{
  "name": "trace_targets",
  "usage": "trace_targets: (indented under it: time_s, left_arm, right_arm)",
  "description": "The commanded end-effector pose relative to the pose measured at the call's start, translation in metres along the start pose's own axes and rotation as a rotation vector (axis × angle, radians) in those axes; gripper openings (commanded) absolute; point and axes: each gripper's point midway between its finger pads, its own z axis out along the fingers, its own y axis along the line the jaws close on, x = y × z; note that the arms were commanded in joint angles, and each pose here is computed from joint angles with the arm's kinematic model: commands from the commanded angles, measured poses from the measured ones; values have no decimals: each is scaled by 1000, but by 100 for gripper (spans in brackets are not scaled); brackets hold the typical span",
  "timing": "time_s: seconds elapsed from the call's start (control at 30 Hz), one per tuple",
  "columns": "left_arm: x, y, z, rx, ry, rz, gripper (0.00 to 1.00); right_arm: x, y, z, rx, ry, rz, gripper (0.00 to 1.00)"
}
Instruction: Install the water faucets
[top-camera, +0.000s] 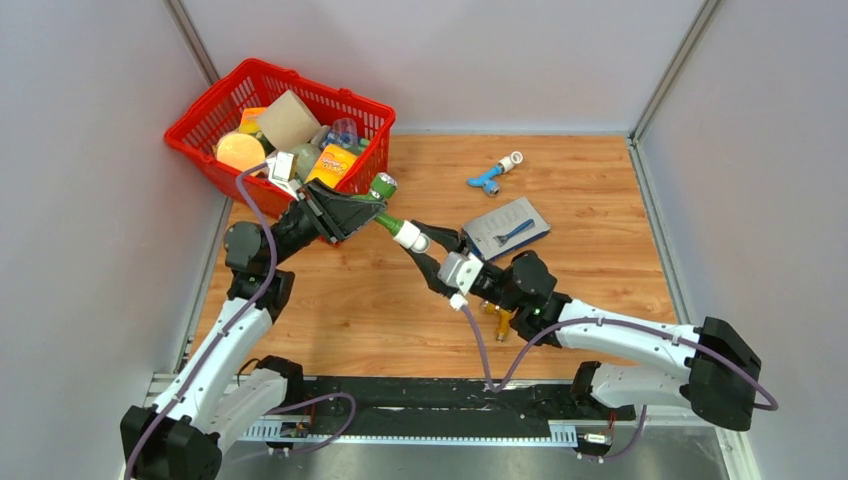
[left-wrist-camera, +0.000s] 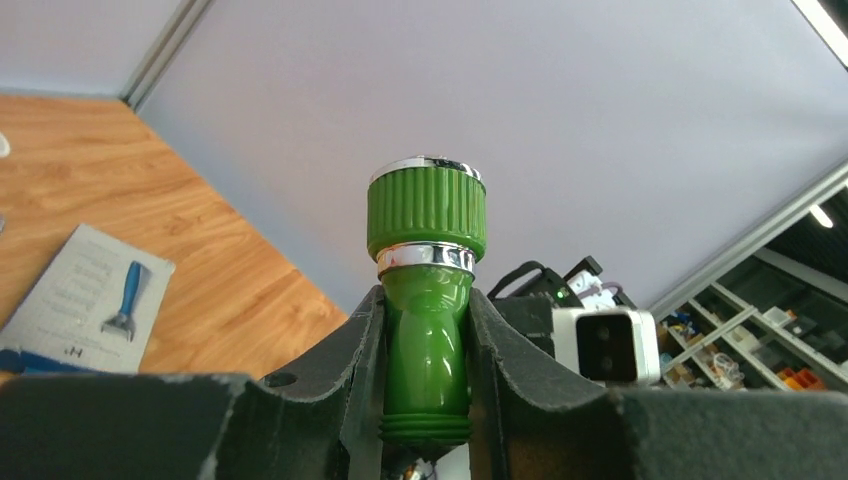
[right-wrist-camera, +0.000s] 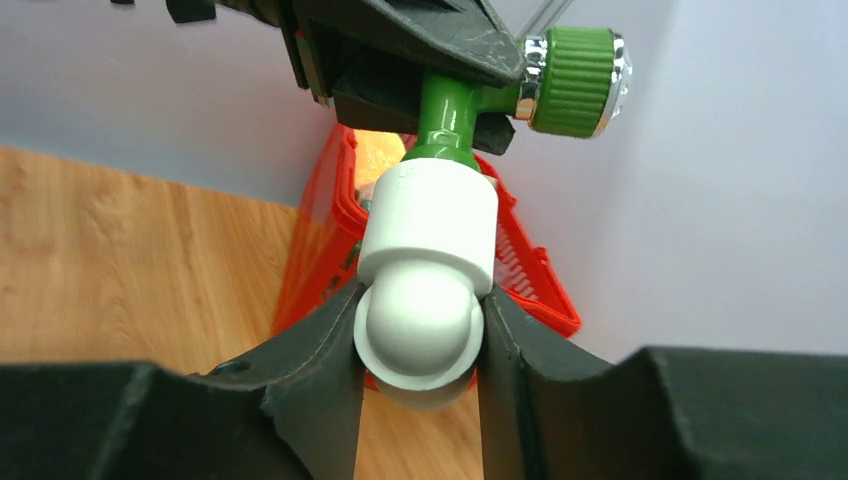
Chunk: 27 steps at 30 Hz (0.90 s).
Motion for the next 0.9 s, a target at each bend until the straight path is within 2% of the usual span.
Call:
trace_targets:
  time_s: [0.0, 0.03, 0.2, 0.3, 0.47, 0.6, 0.67, 0.7, 0.87]
  left_arm:
    - [-12, -45, -3, 177, -53, 175, 0]
    - [-13, -46, -3, 186, -59, 203, 0]
    - [-16, -60, -6, 274, -108, 409, 0]
    - [-17, -71, -12, 332, -148, 516, 0]
    - [-12, -86, -21, 411, -179, 679, 0]
    - [-9, -85, -23, 409, -175, 698, 0]
    - [-11, -83, -25, 379, -193, 680, 0]
    - [-15, -73, -23, 329, -209, 649, 0]
    - [-37, -36, -25, 82, -303, 531, 0]
  right_arm:
    - [-37, -17, 11, -6, -121, 342, 7]
    - [-40, -21, 11, -3, -134, 472, 0]
    - [-47, -47, 8, 36, -195, 954, 0]
    - [-33, -62, 1, 89, -209, 1272, 0]
    - [4, -54, 2, 86, -107, 1668, 0]
    - [12, -41, 8, 45, -50, 1719, 0]
    - [13, -42, 8, 51, -44, 1663, 8]
    - [15, -42, 7, 55, -36, 1620, 14]
    - [8, -50, -2, 50, -37, 1308, 61]
